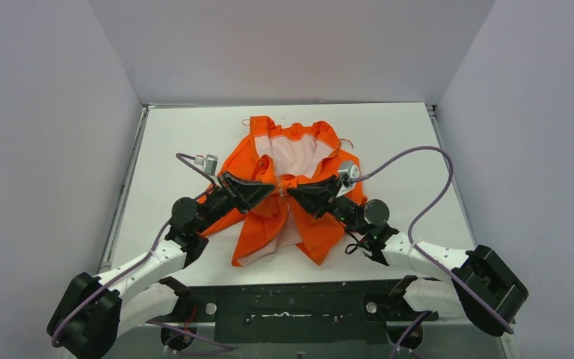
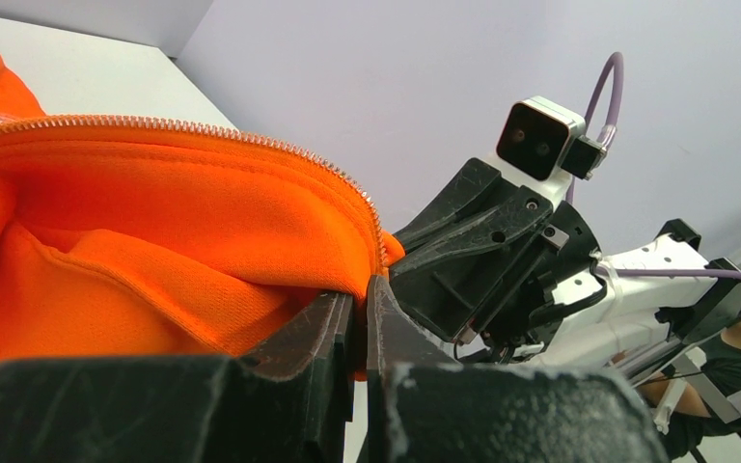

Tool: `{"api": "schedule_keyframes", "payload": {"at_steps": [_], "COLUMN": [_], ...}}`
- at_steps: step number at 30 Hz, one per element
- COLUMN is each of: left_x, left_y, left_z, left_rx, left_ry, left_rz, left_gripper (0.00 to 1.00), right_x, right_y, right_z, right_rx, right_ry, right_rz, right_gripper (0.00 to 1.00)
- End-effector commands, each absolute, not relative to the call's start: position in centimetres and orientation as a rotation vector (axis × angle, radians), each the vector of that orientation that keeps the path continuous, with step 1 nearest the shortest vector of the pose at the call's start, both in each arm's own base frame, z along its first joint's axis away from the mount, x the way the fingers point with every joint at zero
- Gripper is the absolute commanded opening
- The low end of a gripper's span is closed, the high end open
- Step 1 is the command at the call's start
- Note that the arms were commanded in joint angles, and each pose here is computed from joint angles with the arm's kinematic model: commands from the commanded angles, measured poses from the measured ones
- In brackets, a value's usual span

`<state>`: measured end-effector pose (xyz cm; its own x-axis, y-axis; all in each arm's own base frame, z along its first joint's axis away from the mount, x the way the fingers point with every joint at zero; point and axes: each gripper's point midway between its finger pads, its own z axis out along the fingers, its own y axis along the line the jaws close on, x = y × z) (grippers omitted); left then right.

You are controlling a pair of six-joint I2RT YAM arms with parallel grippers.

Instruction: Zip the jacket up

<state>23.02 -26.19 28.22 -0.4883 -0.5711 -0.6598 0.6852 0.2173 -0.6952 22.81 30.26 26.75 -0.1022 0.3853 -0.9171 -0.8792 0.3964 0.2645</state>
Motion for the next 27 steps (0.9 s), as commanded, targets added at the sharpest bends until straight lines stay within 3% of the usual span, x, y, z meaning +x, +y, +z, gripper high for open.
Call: {"api": "schedule_keyframes", "payload": {"at_steps": [1, 27], "left_x": [22.78, 23.24], "left_y": [-25.84, -26.23], "left_z": [30.80, 29.96], "left_rx": [0.142, 0.141], "left_ry": [1.340, 1.402], "left_rz": [-1.476, -1.328], "left_gripper": [0.00, 0.00], "right_x": [23.01, 23.73], "right_y": [30.23, 31.20], "right_z": [31.18, 31.40], "right_rx": [-0.487, -0.417], "right_ry": [1.108, 1.169], "right_rz": [1.130, 1.054], "right_gripper": [0.00, 0.00]}}
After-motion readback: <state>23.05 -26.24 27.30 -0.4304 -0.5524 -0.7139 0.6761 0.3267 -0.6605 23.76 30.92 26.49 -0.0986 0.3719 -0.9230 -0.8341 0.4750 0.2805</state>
